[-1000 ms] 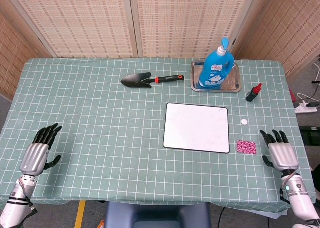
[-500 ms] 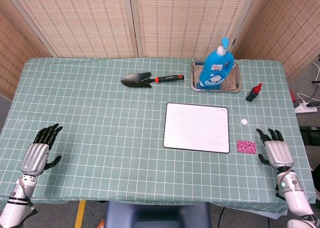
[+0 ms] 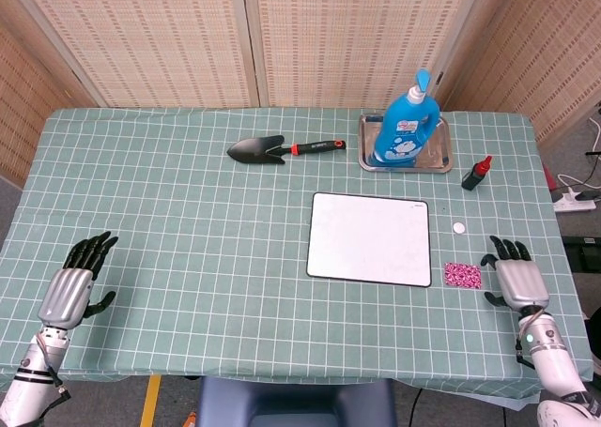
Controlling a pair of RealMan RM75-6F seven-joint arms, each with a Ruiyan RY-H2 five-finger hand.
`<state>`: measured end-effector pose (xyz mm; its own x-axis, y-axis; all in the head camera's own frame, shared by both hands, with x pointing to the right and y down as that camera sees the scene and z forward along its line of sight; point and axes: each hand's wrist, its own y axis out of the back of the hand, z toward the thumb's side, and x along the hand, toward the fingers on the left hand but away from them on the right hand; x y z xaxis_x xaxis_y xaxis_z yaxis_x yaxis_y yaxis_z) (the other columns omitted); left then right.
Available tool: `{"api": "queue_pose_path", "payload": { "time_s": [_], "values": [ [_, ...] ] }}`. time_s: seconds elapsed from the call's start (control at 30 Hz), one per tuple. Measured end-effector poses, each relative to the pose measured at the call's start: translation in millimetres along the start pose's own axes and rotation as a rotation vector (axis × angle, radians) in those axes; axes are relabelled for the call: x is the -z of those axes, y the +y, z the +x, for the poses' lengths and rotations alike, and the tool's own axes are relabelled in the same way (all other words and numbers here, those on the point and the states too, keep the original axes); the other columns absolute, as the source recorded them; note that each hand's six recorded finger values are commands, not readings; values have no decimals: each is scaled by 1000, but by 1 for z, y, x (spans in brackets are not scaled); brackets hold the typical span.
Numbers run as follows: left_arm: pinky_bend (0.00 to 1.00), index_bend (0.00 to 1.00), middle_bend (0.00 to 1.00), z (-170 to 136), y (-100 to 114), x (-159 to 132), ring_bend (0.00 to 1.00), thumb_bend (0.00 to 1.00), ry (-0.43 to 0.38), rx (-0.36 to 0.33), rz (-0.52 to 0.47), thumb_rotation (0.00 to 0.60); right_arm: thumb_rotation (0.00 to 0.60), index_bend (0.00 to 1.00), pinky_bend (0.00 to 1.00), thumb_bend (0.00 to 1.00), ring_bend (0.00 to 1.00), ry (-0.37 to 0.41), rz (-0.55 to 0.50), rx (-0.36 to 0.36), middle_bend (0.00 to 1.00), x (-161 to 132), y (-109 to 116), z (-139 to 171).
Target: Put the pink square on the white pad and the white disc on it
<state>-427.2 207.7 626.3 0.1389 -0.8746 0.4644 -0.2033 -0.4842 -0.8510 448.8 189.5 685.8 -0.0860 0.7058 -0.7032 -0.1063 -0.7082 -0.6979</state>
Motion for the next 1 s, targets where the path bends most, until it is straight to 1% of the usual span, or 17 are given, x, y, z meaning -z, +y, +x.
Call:
{"api": "queue_pose_path", "payload": {
  "time_s": [0.17,0.47,1.0],
  "values": [
    [0,0,0,0,0,1,0,233,3,1,-6,600,600,350,0,227,0,-8,10,-17,0,-4,0,-8],
    [0,0,0,2,1,4,0,233,8,6,-12,600,600,334,0,227,0,-28,17,-60,0,-9,-8,-19],
    [0,0,0,2,1,4,0,234,7,10,-15,600,600,311,0,227,0,-38,-51,-103,0,-18,-10,-28]
  ]
}}
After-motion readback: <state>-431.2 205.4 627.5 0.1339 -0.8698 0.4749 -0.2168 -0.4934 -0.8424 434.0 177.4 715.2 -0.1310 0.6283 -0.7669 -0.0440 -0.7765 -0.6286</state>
